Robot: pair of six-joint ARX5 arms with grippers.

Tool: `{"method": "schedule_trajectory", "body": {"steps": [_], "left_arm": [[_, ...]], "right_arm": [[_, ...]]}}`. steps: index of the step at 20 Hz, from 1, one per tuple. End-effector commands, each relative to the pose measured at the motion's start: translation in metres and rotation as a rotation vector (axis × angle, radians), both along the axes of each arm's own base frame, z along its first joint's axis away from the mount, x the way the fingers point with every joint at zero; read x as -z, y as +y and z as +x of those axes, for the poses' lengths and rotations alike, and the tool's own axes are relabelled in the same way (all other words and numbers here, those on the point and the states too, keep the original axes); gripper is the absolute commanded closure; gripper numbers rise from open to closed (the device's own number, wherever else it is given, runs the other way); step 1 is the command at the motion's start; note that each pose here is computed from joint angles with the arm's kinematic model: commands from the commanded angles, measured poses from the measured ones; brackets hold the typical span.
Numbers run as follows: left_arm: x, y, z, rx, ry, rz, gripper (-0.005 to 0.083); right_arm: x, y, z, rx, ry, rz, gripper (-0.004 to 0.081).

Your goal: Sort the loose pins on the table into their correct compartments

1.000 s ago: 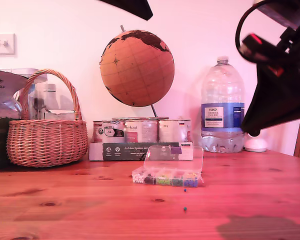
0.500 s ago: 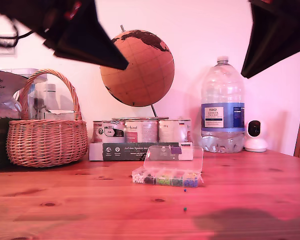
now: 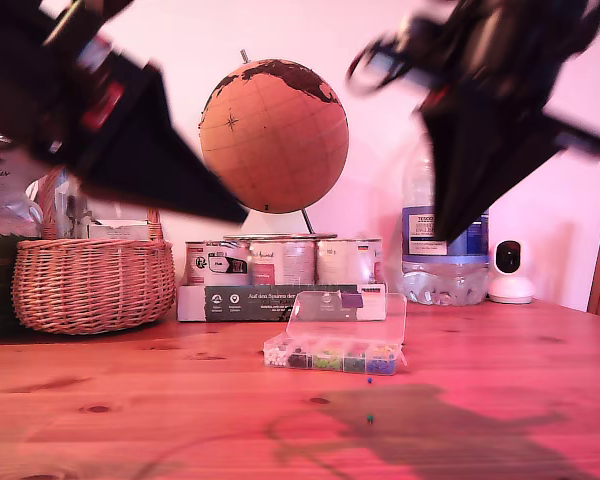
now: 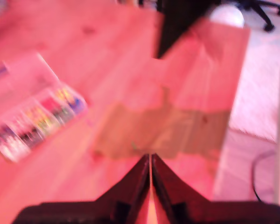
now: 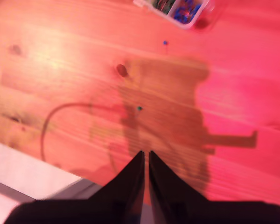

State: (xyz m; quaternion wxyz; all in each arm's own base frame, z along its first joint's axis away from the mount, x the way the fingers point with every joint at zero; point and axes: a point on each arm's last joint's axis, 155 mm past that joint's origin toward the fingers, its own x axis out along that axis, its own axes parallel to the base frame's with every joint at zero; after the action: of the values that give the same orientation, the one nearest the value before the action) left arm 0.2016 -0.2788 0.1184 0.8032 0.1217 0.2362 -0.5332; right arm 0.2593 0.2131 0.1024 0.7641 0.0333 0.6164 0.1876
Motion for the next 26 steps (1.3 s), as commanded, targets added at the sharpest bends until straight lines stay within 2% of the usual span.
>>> {"method": "schedule_trajectory", "body": {"steps": [1, 7, 9, 14, 22, 26], "left_arm": [[0.013, 0.004, -0.007, 0.015, 0.021, 0.029, 0.0797], [0.028, 0.012, -0.014, 0.014, 0.072, 0.083, 0.0797], [0.032, 0.015, -0.014, 0.001, 0.080, 0.103, 0.0797], [0.033, 0.016, -0.013, -0.010, 0.084, 0.105, 0.0797], [0.033, 0.016, -0.013, -0.025, 0.107, 0.096, 0.0797], [0.033, 0.016, -0.013, -0.025, 0.107, 0.095, 0.0797]], "right_arm": [[0.008, 0.012, -0.002, -0.004, 0.033, 0.002, 0.0747], [0.032, 0.038, 0.003, 0.028, 0.058, -0.010, 0.0744], [0.035, 0.043, 0.006, 0.029, 0.061, -0.013, 0.0715], [0.046, 0.047, 0.016, 0.035, 0.080, -0.050, 0.0692], [0.075, 0.040, 0.008, 0.071, 0.180, -0.131, 0.0692], [0.081, 0.043, 0.012, 0.082, 0.179, -0.125, 0.0692]]}}
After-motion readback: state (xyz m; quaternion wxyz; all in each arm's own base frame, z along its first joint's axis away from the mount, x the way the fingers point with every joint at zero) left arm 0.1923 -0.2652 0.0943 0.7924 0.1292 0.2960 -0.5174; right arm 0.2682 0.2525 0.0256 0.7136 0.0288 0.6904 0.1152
